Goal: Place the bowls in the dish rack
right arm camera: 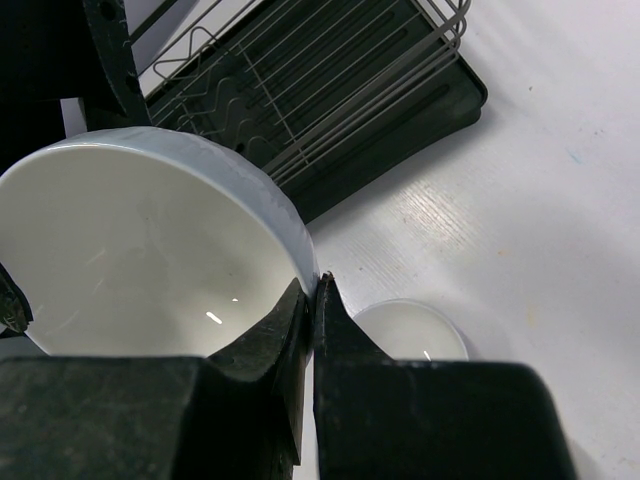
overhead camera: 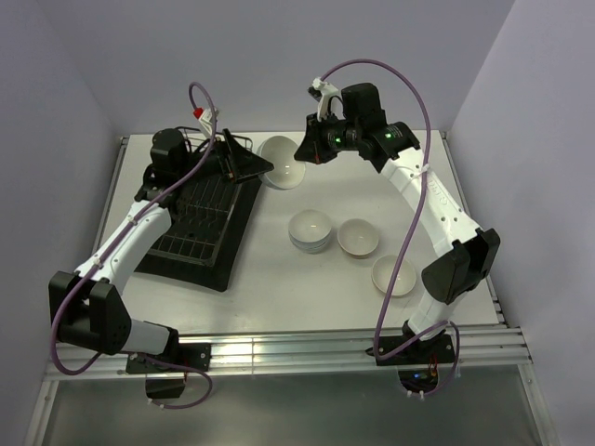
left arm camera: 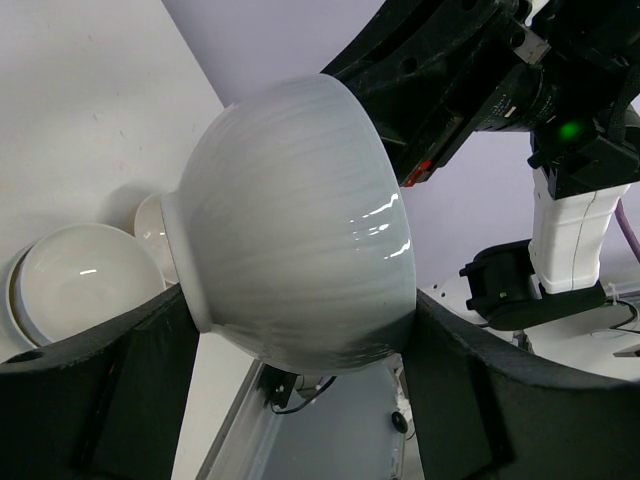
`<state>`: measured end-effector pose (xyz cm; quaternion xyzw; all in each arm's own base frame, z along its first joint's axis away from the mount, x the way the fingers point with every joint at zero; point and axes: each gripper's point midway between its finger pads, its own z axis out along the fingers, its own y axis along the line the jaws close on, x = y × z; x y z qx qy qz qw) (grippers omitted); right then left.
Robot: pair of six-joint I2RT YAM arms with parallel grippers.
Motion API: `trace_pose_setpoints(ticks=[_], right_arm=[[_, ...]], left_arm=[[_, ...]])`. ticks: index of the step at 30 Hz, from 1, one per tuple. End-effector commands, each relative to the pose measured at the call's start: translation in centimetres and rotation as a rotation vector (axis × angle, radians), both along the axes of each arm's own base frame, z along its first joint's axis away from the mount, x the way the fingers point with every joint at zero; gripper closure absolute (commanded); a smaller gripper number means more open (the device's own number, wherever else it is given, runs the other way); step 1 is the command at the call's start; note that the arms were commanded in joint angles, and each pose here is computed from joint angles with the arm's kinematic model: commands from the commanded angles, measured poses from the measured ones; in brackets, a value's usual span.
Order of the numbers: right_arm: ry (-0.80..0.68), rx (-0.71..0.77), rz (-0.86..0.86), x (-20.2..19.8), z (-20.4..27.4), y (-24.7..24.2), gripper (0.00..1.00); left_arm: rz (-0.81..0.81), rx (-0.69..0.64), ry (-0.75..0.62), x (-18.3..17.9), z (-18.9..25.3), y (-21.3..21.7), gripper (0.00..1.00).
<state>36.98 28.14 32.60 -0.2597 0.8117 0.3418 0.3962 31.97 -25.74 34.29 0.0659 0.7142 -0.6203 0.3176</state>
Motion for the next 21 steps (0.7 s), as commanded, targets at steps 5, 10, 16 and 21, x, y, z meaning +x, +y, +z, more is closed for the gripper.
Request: trace_pose_setpoints(ticks=[5, 10, 16, 21], right_arm=[[-0.057, 0.064, 0.072, -0.8, 3.0, 1.2, 0.93], [-0.045, 0.046, 0.062, -0.5, 2.4, 1.1, 0.66], [-0.037, 0.043, 0.056, -0.4, 2.3, 1.1, 0.42], [-0.041, 0.050, 0.054, -0.5, 2.6, 1.0, 0.17]], left_arm=[[-0.029, -0.021, -0.016, -0.4, 1.2, -0.5, 1.00], [0.027, 0.002, -0.030, 0.4, 1.1, 0.1, 1.00], [0.099, 0.021, -0.022, 1.8, 0.7, 1.7, 1.00], [0.165, 0.065, -0.029, 3.3, -0.1, 3.5, 1.00]])
